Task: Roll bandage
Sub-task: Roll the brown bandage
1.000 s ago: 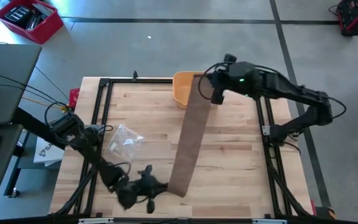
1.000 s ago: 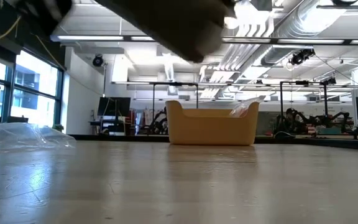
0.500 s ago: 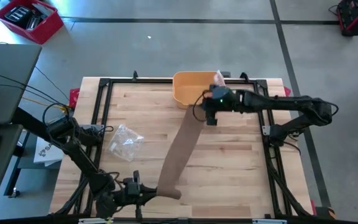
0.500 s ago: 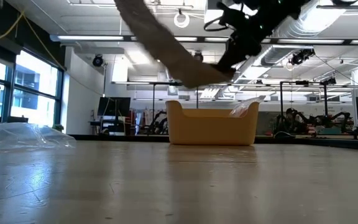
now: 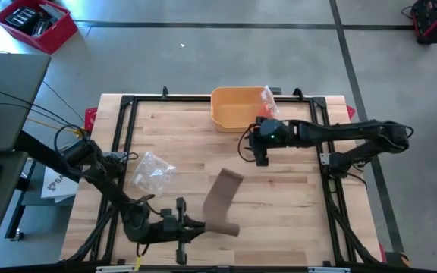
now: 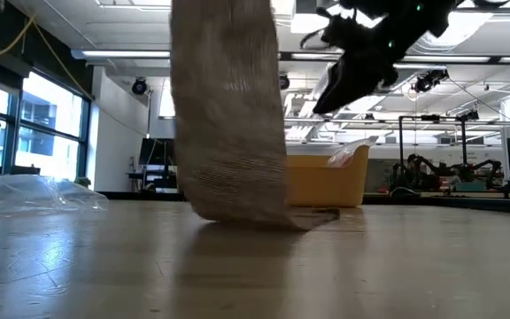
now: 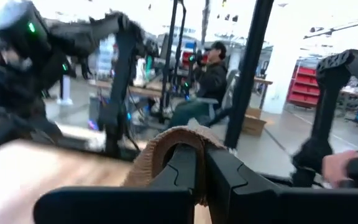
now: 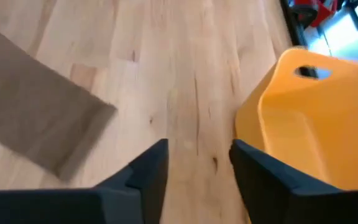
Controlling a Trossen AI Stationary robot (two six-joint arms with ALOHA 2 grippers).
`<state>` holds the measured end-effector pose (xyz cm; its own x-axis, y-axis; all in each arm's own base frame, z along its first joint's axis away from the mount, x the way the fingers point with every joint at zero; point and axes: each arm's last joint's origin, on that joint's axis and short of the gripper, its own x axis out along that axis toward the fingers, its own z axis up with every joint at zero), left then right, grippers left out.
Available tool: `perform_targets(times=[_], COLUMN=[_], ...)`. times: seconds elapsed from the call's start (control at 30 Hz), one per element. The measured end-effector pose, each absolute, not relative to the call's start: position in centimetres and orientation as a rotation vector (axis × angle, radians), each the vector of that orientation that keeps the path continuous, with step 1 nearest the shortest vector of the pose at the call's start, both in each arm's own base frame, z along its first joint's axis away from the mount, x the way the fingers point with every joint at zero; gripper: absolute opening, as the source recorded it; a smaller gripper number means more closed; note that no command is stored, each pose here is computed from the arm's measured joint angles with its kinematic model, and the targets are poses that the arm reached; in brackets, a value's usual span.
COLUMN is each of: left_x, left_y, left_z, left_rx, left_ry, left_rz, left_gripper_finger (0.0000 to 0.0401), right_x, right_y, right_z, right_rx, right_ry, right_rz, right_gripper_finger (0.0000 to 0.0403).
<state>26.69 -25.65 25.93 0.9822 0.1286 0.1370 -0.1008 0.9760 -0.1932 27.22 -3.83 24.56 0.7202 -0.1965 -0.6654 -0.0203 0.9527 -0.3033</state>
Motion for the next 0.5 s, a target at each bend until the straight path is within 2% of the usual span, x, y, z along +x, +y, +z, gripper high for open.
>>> perform_targets(times=[0.1, 0.27, 0.5], left_x=[27.9, 29.4, 32.2], left_y=[-25.2, -24.7, -25.1], left_z=[27.8, 30.8, 33.0], left_rx=[-0.108, 0.033, 0.094], left_ry=[-0.188, -0.247, -0.326], left_rz=[0.133, 0.152, 0.119], left_gripper_finger=[0.0004, 0.0005, 0.0003], right_x=[25.8, 22.1, 17.0], right_y=[-3.2, -0.2, 5.6], right_z=[26.1, 28.4, 30.0], right_rx=[-0.319, -0.353, -0.291], right_ry=[0.766, 0.758, 0.738], right_rz=[-0.070, 0.050, 0.379], right_gripper_finger=[0.0184, 0.0177, 0.0171])
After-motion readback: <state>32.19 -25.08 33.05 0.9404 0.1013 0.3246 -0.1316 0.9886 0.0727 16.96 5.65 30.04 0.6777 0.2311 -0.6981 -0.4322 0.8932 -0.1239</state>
